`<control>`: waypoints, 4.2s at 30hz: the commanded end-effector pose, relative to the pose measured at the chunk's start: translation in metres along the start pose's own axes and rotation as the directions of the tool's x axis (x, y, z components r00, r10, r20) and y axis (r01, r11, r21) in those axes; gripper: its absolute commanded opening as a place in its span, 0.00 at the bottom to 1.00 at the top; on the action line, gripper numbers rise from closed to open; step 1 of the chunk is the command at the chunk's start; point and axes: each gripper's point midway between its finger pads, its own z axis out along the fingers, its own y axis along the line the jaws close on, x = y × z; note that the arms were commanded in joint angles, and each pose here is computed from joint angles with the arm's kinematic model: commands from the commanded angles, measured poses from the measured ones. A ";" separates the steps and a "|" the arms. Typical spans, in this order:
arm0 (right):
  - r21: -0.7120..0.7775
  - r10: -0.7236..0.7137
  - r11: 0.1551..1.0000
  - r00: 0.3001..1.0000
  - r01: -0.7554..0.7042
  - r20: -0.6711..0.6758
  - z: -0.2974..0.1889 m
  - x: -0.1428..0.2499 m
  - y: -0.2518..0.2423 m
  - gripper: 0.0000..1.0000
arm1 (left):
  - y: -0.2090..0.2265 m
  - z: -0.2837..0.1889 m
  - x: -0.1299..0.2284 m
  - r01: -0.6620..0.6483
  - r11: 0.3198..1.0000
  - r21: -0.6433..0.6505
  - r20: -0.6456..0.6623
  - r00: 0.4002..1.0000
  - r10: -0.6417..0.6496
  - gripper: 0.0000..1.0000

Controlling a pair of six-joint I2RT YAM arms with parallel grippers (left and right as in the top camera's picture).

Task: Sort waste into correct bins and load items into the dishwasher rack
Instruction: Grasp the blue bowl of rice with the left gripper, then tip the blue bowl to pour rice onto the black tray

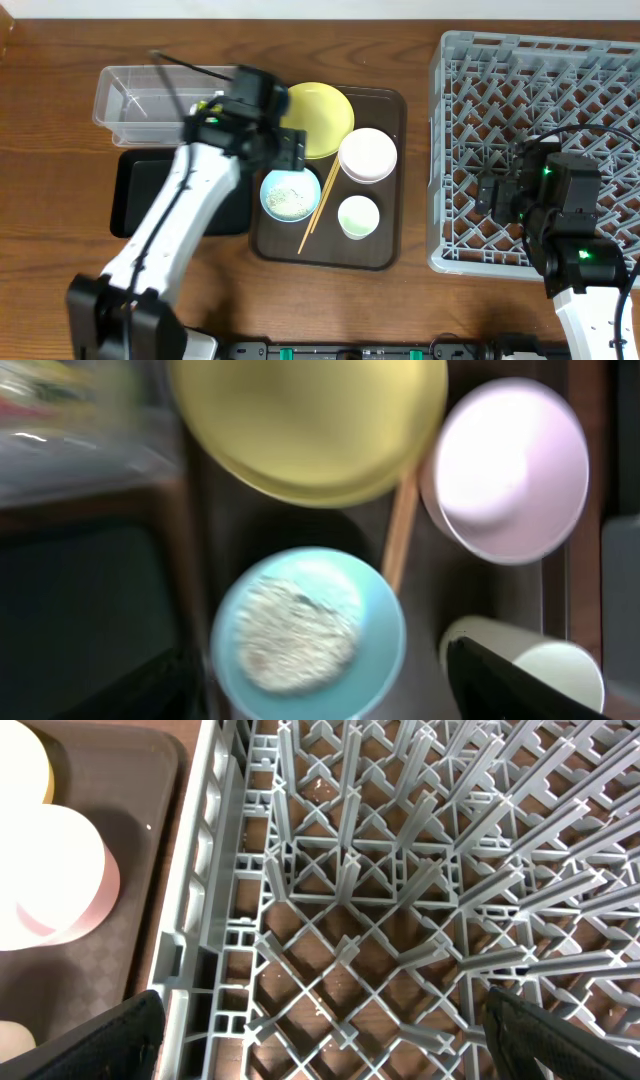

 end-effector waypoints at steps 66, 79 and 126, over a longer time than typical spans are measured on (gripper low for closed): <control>0.006 0.015 1.000 1.000 -0.015 0.020 -0.004 -0.008 -0.003 0.99 | 0.039 -0.013 0.015 0.161 0.961 0.227 -0.086 0.986 -0.145 0.06; 0.006 0.014 1.000 1.000 -0.015 0.021 -0.004 -0.009 -0.003 0.99 | 0.098 -0.060 0.021 0.233 0.548 0.804 0.041 0.897 -0.441 0.06; 0.006 0.014 1.000 1.000 -0.015 0.021 -0.004 -0.009 -0.003 0.99 | 0.182 -0.063 0.011 0.428 0.190 0.884 -0.157 0.653 -0.741 0.06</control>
